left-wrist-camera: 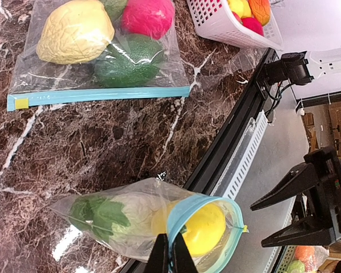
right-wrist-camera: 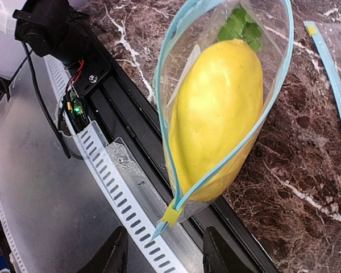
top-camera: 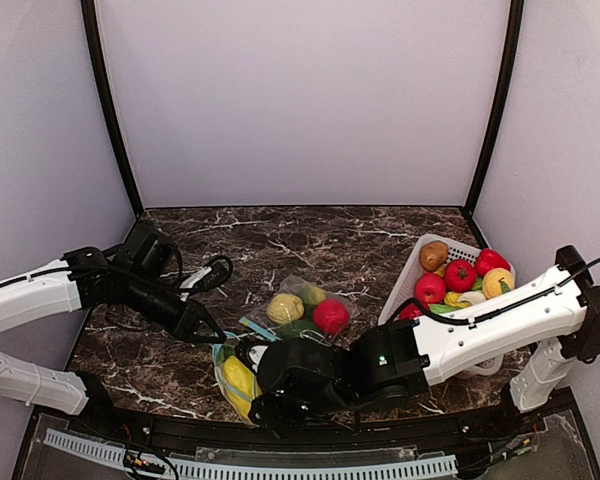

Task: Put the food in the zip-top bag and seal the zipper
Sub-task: Pass from the left arm to the right

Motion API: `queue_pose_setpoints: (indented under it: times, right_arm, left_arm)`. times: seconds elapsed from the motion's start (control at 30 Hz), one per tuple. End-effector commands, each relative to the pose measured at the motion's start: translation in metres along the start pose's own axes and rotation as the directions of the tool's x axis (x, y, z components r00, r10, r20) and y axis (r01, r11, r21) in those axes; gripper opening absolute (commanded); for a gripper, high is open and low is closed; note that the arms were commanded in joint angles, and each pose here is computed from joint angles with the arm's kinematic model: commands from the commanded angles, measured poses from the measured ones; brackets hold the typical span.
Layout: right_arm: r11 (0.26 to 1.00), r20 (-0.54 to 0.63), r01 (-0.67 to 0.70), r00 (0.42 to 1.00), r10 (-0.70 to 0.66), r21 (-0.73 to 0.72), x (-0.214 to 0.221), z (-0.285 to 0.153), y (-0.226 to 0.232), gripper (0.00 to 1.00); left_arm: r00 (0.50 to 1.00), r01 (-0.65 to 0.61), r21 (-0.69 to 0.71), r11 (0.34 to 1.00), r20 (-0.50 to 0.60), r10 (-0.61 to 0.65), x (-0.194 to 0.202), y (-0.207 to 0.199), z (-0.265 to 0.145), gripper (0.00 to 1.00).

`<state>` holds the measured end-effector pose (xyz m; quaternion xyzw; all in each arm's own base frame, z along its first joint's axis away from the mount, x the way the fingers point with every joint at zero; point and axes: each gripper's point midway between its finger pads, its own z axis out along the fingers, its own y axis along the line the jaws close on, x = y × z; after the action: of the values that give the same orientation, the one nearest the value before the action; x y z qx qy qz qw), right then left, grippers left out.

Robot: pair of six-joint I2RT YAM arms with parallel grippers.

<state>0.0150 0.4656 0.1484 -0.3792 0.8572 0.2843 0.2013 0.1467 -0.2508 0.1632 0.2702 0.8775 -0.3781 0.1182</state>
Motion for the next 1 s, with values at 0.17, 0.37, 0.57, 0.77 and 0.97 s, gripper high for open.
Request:
queue_pose_setpoints:
  times: [0.17,0.37,0.57,0.77,0.97]
  right_arm:
    - [0.999,-0.021,-0.027,0.999,0.028,0.039,0.009,0.019,0.002,0.39]
    - [1.000,-0.042,-0.002,0.999,0.002,0.023,0.009,0.026,0.009,0.35]
    - [1.000,-0.054,0.007,0.999,-0.006,0.030,0.011,0.029,0.009,0.23]
    - [0.998,-0.043,-0.001,0.999,0.004,0.057,0.013,0.020,-0.001,0.03]
    - [0.998,-0.002,0.034,0.999,-0.034,0.060,0.000,0.001,-0.016,0.00]
  left_arm:
    - [1.000,0.012,-0.023,1.000,0.024,-0.011,0.003,0.004,-0.004,0.01]
    - [1.000,0.013,-0.028,1.000,0.024,-0.012,0.003,0.005,-0.005,0.01]
    - [0.999,0.015,-0.041,0.999,0.030,-0.014,0.004,0.007,-0.006,0.01]
    - [0.998,0.025,-0.096,0.995,0.053,-0.020,0.007,0.015,-0.012,0.01]
    - [0.996,0.058,-0.185,0.981,0.073,-0.045,0.022,0.033,-0.018,0.01]
